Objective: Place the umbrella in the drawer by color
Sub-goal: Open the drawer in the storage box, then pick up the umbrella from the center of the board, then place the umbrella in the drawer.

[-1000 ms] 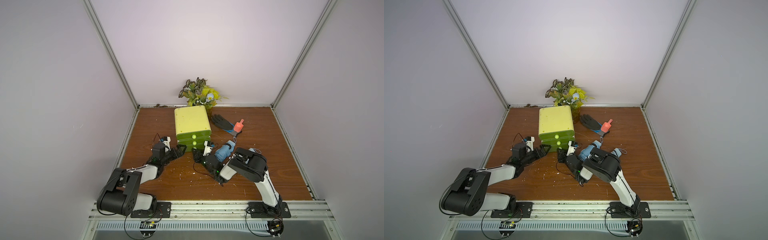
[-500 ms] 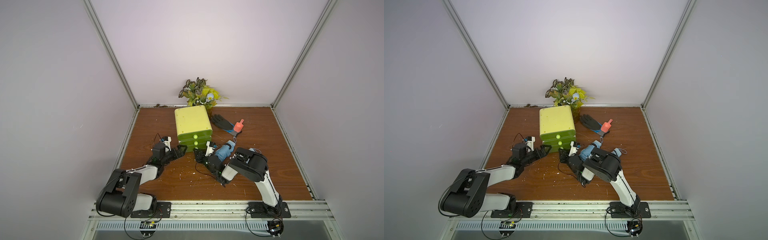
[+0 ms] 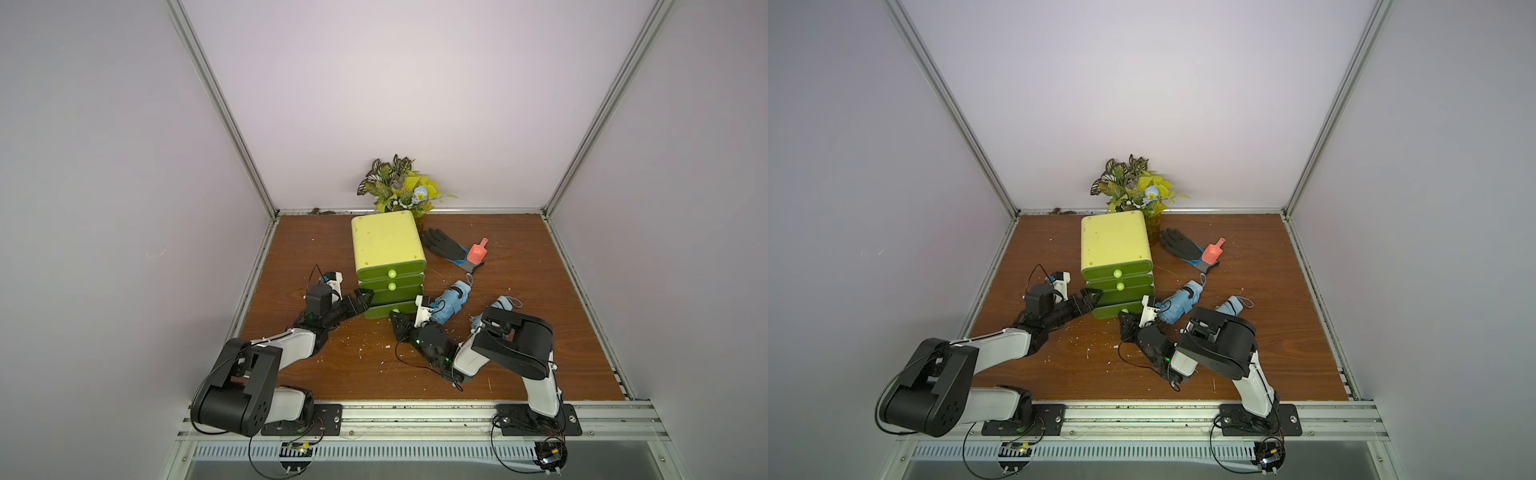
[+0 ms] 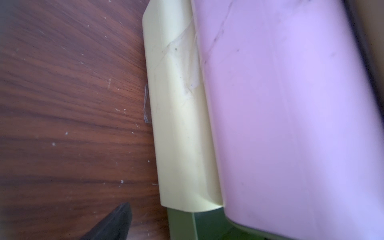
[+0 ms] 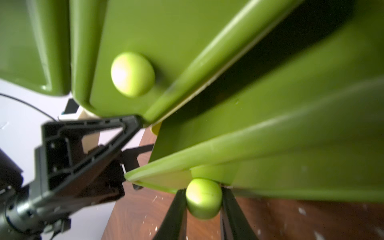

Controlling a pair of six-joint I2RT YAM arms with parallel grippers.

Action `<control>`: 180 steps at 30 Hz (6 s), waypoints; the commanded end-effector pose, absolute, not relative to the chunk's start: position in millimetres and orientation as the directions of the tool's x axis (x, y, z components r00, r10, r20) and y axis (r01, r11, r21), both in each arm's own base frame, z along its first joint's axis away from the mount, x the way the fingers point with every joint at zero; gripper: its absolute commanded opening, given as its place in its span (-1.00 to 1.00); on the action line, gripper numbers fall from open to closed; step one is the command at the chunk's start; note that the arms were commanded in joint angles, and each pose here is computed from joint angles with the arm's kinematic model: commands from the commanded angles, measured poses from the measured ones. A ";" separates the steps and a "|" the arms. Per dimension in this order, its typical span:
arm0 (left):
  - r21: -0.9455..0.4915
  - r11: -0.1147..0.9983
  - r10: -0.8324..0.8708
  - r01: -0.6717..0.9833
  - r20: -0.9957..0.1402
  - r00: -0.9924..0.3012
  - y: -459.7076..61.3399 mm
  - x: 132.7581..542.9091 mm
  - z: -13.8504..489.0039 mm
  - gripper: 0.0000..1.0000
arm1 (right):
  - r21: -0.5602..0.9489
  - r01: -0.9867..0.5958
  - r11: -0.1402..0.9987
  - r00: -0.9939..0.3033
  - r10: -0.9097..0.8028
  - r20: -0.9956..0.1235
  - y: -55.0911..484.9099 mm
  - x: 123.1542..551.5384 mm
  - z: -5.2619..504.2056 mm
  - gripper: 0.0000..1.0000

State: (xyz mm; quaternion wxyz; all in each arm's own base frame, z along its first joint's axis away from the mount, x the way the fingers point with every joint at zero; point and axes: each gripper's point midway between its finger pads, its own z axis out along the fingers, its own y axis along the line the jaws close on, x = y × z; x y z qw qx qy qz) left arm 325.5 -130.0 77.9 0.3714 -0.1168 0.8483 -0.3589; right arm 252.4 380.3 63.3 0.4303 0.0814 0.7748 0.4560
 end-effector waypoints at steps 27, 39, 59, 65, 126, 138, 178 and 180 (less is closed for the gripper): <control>-0.695 0.713 -0.518 0.092 -0.611 -0.599 -119.7 339.5 122.5 0.99 | 0.498 -0.426 0.756 -0.540 0.229 -0.810 388.6 191.3 79.4 0.97; -0.699 0.705 -0.526 0.122 -0.631 -0.571 -119.5 339.8 145.7 0.99 | 0.267 -0.486 0.832 -0.432 0.036 -0.901 366.5 184.6 104.9 0.98; -0.656 0.637 -0.462 0.404 -0.745 -0.481 -135.1 287.4 270.3 0.99 | 0.330 -0.177 0.927 -0.498 0.205 -0.843 190.0 272.4 152.2 0.98; -0.504 0.737 -0.284 0.450 -0.836 -0.470 -130.6 264.2 279.0 0.99 | 0.438 -0.197 0.877 -0.586 0.253 -0.770 199.9 287.9 135.6 0.79; -0.383 0.840 -0.199 0.384 -0.876 -0.439 -107.5 249.4 249.5 0.99 | 0.174 -0.481 0.859 -0.057 0.168 -0.984 181.1 269.4 289.3 -0.75; -0.399 0.815 -0.191 0.420 -0.869 -0.456 -117.6 259.8 314.3 0.99 | -0.556 -0.493 0.670 0.387 -0.403 -0.829 247.1 219.1 273.6 -0.94; -0.419 0.536 0.324 0.733 -0.700 -0.636 -256.5 217.0 225.1 0.94 | -0.993 0.086 0.081 0.704 -0.710 0.003 284.6 184.5 230.3 -1.00; -0.427 0.534 0.322 0.730 -0.696 -0.642 -256.9 214.4 225.0 0.94 | -0.992 0.094 0.078 0.696 -0.718 0.010 282.9 185.5 231.6 -1.00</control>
